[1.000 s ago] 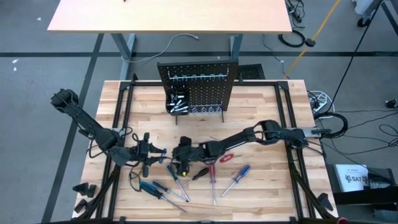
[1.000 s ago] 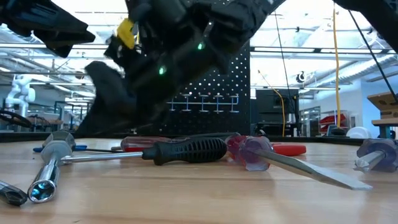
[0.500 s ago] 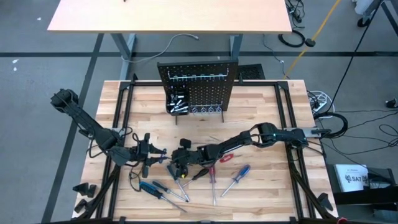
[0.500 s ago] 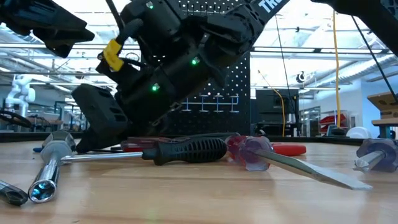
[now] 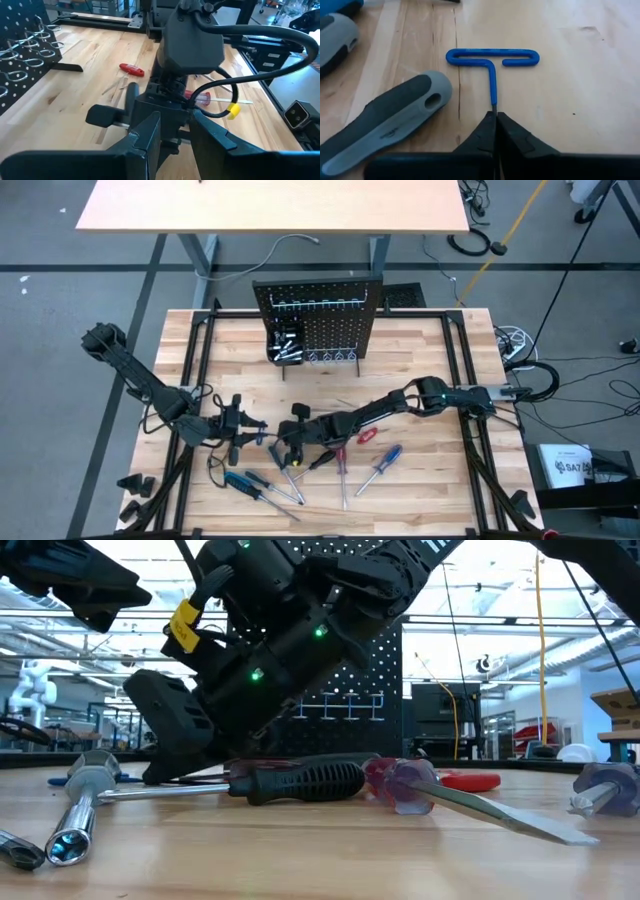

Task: Hang tools onto peg board
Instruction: Hang the pick tool on the pegboard

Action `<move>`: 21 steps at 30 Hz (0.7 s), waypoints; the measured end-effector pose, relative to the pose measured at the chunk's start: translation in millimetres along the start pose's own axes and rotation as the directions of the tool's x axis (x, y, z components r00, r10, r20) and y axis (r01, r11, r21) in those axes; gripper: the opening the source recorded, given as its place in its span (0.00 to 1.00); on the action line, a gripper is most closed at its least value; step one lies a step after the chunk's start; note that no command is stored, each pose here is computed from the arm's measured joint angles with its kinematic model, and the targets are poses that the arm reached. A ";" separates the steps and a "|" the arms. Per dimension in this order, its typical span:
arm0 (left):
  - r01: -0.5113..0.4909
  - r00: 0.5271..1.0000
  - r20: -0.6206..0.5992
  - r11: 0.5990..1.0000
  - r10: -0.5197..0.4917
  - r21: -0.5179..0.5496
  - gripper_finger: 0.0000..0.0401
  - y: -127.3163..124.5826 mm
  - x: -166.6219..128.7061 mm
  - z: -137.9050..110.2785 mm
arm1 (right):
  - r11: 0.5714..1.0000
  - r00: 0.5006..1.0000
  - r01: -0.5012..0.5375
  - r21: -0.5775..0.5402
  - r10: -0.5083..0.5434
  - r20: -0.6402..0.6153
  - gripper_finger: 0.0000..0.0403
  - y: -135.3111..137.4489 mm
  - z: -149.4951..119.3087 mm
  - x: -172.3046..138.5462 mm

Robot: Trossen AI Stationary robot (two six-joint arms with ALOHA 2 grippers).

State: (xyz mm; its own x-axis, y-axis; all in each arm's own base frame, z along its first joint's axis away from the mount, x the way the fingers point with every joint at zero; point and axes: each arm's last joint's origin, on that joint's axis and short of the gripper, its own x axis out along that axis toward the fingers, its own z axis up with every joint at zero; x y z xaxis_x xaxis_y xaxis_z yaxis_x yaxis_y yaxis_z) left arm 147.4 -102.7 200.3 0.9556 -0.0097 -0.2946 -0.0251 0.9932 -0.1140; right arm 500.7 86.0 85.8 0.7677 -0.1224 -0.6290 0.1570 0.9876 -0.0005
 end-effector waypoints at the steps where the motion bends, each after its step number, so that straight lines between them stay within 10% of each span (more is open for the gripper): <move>1: 0.004 1.000 -0.001 1.000 -0.004 0.000 0.27 -0.1 0.0 0.0 | 1.000 1.000 -0.002 0.005 0.002 0.014 0.00 -0.2 3.2 -1.9; 21: 0.113 0.988 0.100 0.991 -0.119 0.071 0.27 -7.1 -1.3 13.3 | 0.999 0.991 -0.030 0.029 0.026 0.128 0.00 -1.0 47.7 -40.3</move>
State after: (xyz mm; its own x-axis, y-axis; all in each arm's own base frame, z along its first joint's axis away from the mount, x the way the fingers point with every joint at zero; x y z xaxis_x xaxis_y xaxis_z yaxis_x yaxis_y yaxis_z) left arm 150.2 -108.2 214.1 0.9763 -0.1165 -0.1821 0.1037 0.9915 -0.0784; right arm 499.3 85.3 148.3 0.8445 -0.1085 -0.5245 0.1524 0.9875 0.0411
